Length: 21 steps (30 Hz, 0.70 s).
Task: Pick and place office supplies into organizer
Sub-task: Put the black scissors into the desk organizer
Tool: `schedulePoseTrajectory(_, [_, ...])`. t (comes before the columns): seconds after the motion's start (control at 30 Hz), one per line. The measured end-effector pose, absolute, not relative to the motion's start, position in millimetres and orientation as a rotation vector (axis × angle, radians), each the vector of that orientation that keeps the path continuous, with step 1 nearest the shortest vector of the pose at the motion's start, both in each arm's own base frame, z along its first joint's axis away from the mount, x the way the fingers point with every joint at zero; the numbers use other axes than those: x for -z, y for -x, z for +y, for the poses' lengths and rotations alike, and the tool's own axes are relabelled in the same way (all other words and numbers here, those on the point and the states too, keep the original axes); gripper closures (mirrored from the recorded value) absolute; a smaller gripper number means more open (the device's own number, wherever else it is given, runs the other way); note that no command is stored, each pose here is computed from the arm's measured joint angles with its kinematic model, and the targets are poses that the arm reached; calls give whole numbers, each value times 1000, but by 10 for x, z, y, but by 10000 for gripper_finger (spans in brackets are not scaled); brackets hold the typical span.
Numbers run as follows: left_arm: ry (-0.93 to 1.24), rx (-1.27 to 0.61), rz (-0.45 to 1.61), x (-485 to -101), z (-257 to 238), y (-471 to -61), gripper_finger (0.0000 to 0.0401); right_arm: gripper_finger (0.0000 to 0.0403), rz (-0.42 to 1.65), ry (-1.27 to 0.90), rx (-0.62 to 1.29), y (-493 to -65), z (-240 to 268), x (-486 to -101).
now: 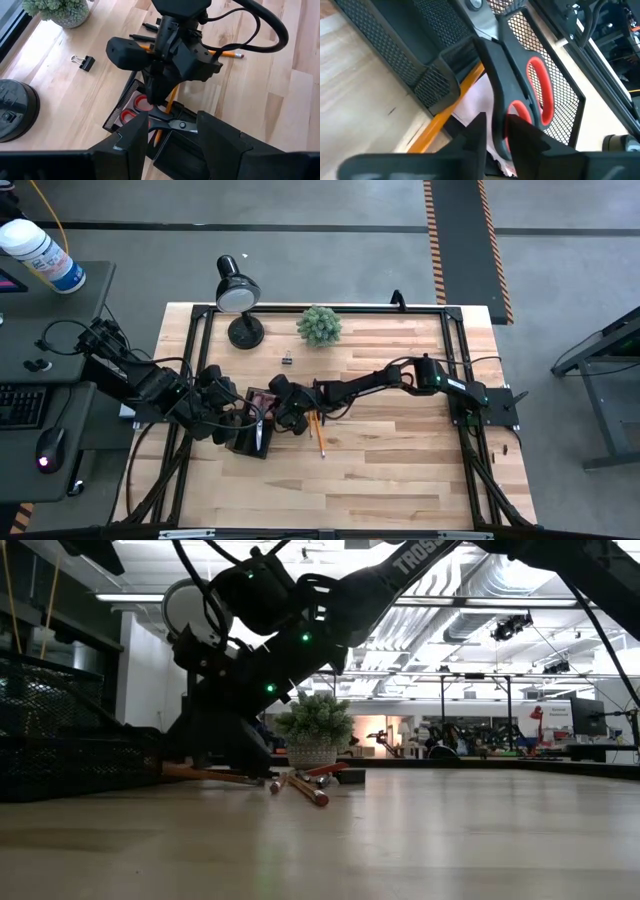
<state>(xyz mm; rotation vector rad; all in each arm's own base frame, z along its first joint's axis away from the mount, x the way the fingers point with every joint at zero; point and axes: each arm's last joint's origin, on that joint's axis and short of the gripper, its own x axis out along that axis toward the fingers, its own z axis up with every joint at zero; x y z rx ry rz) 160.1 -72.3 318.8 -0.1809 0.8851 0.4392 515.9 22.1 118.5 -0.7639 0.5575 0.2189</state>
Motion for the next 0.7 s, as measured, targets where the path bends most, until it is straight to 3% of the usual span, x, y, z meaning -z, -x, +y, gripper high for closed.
schedulePoseTrajectory(0.33, [180,-441,883,-3189,-721,-1602,247,402,561,765,-212,-5158,219,-1192])
schedulePoseTrajectory(0.7, [179,-441,883,-3188,-722,-1602,247,402,559,765,-192,-5162,218,-1196])
